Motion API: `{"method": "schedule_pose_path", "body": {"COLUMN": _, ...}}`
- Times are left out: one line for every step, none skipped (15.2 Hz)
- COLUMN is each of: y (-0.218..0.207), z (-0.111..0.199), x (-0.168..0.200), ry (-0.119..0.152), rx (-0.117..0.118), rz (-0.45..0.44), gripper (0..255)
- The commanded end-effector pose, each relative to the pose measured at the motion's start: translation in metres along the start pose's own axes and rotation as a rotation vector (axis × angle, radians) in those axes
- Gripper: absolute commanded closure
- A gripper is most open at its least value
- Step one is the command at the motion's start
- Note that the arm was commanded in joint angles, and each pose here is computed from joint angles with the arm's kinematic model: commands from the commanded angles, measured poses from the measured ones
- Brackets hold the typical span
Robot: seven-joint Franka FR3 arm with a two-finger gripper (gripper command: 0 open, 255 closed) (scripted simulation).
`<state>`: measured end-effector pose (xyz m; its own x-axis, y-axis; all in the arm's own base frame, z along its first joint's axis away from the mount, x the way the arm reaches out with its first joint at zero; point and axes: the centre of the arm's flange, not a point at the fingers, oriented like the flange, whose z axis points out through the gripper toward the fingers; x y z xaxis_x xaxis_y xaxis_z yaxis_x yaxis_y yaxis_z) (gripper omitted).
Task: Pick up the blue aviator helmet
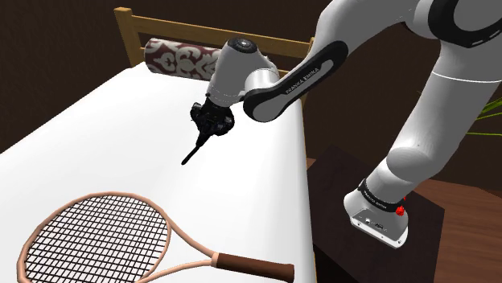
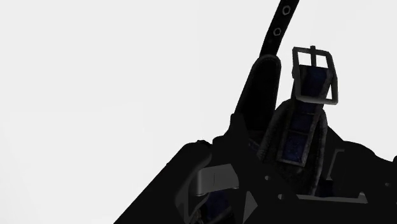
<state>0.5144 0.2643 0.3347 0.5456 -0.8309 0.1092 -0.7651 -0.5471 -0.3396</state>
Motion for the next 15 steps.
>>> {"method": "schedule_pose_path", "body": {"y": -0.003, "z": -0.008, "x": 0.001, "ry": 0.000, "rx": 0.001, "rz": 0.000, "gripper": 255}}
{"method": "schedule_pose_path", "body": {"y": -0.005, "z": -0.013, "x": 0.002, "ry": 0.000, "rx": 0.001, "rz": 0.000, "gripper": 255}}
{"method": "schedule_pose_path", "body": {"y": -0.006, "z": -0.018, "x": 0.002, "ry": 0.000, "rx": 0.001, "rz": 0.000, "gripper": 255}}
{"method": "schedule_pose_path", "body": {"y": -0.008, "z": -0.023, "x": 0.003, "ry": 0.000, "rx": 0.001, "rz": 0.000, "gripper": 255}}
{"method": "schedule_pose_path", "body": {"y": -0.010, "z": -0.028, "x": 0.003, "ry": 0.000, "rx": 0.001, "rz": 0.000, "gripper": 255}}
{"method": "schedule_pose_path", "body": {"y": -0.012, "z": -0.033, "x": 0.004, "ry": 0.000, "rx": 0.001, "rz": 0.000, "gripper": 255}}
{"method": "schedule_pose_path", "body": {"y": -0.013, "z": -0.038, "x": 0.004, "ry": 0.000, "rx": 0.001, "rz": 0.000, "gripper": 255}}
{"method": "schedule_pose_path", "body": {"y": -0.015, "z": -0.043, "x": 0.005, "ry": 0.000, "rx": 0.001, "rz": 0.000, "gripper": 255}}
{"method": "schedule_pose_path", "body": {"y": -0.017, "z": -0.048, "x": 0.006, "ry": 0.000, "rx": 0.001, "rz": 0.000, "gripper": 255}}
{"method": "schedule_pose_path", "body": {"y": -0.019, "z": -0.053, "x": 0.006, "ry": 0.000, "rx": 0.001, "rz": 0.000, "gripper": 255}}
{"method": "schedule_pose_path", "body": {"y": -0.021, "z": -0.058, "x": 0.007, "ry": 0.000, "rx": 0.001, "rz": 0.000, "gripper": 255}}
{"method": "schedule_pose_path", "body": {"y": -0.022, "z": -0.063, "x": 0.007, "ry": 0.000, "rx": 0.001, "rz": 0.000, "gripper": 255}}
{"method": "schedule_pose_path", "body": {"y": -0.024, "z": -0.068, "x": 0.008, "ry": 0.000, "rx": 0.001, "rz": 0.000, "gripper": 255}}
{"method": "schedule_pose_path", "body": {"y": -0.025, "z": -0.068, "x": 0.008, "ry": 0.000, "rx": 0.001, "rz": 0.000, "gripper": 255}}
{"method": "schedule_pose_path", "body": {"y": -0.025, "z": -0.068, "x": 0.008, "ry": 0.000, "rx": 0.001, "rz": 0.000, "gripper": 255}}
